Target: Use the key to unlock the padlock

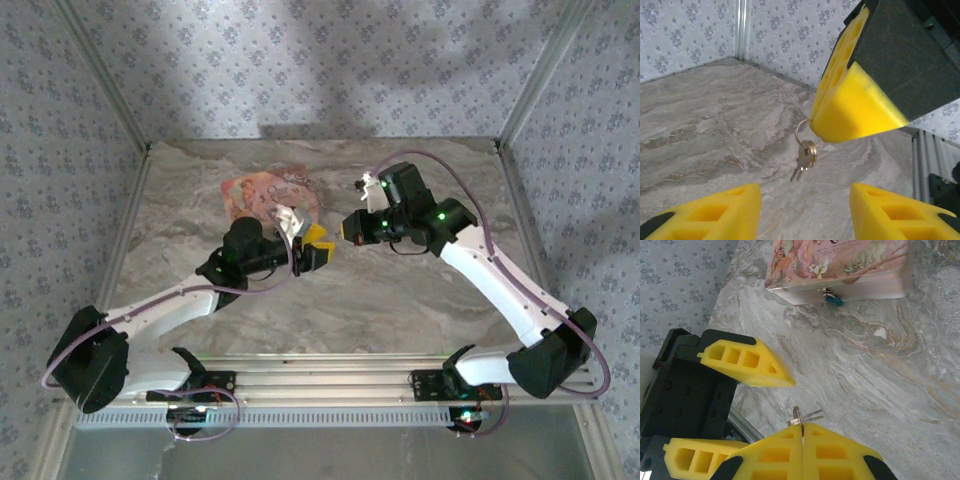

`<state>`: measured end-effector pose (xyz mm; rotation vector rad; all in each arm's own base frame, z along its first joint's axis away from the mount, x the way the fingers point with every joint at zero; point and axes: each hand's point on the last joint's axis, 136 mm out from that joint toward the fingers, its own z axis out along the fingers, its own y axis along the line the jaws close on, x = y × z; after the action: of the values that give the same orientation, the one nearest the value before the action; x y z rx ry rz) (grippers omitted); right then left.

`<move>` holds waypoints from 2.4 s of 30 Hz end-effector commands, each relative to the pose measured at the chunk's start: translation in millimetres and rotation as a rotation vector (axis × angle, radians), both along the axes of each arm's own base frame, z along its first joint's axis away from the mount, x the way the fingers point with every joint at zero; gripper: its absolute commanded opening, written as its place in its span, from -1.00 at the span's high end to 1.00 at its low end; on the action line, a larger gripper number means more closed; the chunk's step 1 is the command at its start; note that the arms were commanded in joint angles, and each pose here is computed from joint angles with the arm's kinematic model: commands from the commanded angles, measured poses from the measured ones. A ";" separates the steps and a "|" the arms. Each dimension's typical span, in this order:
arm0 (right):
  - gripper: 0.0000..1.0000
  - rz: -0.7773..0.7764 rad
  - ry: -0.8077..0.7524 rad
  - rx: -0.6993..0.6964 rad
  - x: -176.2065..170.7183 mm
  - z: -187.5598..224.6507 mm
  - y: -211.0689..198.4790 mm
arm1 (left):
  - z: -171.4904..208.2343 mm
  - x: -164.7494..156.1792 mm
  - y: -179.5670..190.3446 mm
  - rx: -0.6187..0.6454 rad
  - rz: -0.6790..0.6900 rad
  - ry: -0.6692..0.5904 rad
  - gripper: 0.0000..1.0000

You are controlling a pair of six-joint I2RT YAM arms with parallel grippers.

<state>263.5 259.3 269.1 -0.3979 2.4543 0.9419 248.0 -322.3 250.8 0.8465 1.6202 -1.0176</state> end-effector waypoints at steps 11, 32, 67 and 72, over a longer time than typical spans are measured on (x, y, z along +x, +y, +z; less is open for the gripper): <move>1.00 -0.027 -0.010 0.070 -2.8 7.1 -4.0 | -3.2 7.9 -22.1 0.134 -0.028 -0.116 0.03; 1.00 -0.047 0.001 0.169 -1.2 16.2 -4.5 | 13.9 3.2 -34.4 0.107 -0.098 -0.206 0.46; -0.19 0.432 -0.555 -0.028 -60.6 16.7 -27.6 | -19.9 -46.1 4.7 0.372 -0.405 0.123 1.00; -0.12 0.627 -0.622 -0.131 -73.0 7.9 -6.9 | -16.1 -50.6 6.6 0.387 -0.426 0.143 1.00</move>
<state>196.6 243.9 273.6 -1.1372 1.9503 0.8059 205.9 -315.3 224.0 1.4085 1.8583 -1.0349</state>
